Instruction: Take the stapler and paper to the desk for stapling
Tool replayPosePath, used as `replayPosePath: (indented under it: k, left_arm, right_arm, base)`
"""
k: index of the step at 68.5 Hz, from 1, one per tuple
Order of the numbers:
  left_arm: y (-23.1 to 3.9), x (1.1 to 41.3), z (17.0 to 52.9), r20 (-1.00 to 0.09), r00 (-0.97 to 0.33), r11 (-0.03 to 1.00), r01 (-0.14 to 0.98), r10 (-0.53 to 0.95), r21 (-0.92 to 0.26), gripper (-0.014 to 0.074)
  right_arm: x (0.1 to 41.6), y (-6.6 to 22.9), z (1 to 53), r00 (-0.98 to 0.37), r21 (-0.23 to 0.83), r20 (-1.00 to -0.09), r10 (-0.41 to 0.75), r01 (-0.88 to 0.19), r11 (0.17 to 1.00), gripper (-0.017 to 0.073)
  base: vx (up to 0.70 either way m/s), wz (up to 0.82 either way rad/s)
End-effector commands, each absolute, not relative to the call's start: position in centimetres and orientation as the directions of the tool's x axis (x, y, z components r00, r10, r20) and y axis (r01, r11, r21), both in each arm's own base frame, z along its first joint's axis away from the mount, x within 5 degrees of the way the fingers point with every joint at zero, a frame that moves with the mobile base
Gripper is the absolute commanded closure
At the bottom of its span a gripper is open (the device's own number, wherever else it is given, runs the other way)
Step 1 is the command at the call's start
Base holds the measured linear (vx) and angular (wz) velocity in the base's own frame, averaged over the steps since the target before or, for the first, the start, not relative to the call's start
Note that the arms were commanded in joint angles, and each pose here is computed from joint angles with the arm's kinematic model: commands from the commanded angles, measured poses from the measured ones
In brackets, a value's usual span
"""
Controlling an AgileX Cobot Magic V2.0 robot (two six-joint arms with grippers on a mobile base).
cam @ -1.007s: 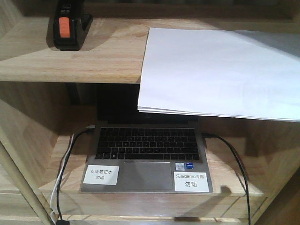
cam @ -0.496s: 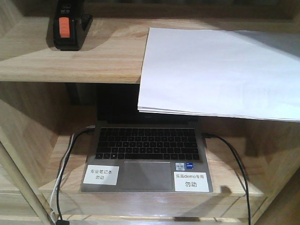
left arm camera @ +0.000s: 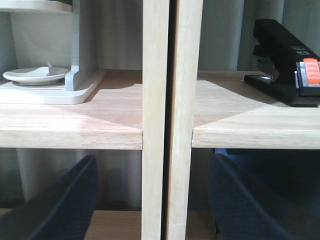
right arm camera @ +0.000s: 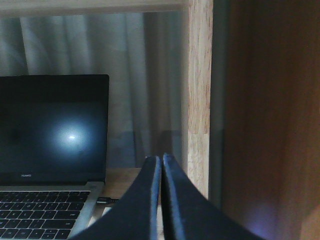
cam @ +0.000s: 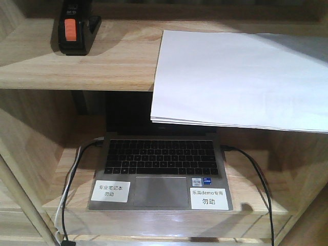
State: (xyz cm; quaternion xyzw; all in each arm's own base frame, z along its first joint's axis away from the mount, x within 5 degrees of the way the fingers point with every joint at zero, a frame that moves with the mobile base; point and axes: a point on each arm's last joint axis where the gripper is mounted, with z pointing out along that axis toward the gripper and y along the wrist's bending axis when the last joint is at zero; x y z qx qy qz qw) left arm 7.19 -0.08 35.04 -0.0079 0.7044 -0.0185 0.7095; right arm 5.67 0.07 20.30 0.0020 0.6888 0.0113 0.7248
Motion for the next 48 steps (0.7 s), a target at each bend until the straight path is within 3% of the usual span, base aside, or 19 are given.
replayPosePath:
  k: [1, 8, 21, 36, 48]
  left_arm:
    - [-0.1, 7.1, 36.9, -0.992, 0.116, 0.998, 0.028, -0.055, -0.052, 0.0126]
    - [-0.2, 7.1, 37.4, -0.984, 0.167, 0.998, 0.036, -0.061, -0.056, 0.0126]
    - [-0.9, 7.3, 37.3, -0.981, 0.148, 0.985, 0.136, -0.123, -0.103, 0.0126]
    - [-2.6, 8.3, 37.9, -0.995, 0.095, 0.952, 0.305, -0.044, -0.013, 0.0126]
    - [-4.4, 9.6, 40.7, -0.996, 0.087, 0.911, 0.413, -0.035, 0.004, 0.0126]
  right_arm:
    - [5.5, 0.1, 20.9, 0.133, 0.008, -0.991, 0.01, -0.014, 1.0, 0.0569]
    - [5.5, 0.1, 20.9, 0.133, 0.008, -0.991, 0.01, -0.014, 1.0, 0.0569]
    - [5.5, 0.1, 20.9, 0.133, 0.008, -0.991, 0.01, -0.014, 1.0, 0.0569]
    - [5.5, 0.1, 20.9, 0.133, 0.008, -0.991, 0.01, -0.014, 1.0, 0.0569]
    - [5.5, 0.1, 20.9, 0.133, 0.008, -0.991, 0.01, -0.014, 1.0, 0.0569]
  base:
    - [0.0, 0.0]
    - [0.0, 0.0]
    - [0.0, 0.0]
    - [0.0, 0.0]
    - [0.0, 0.0]
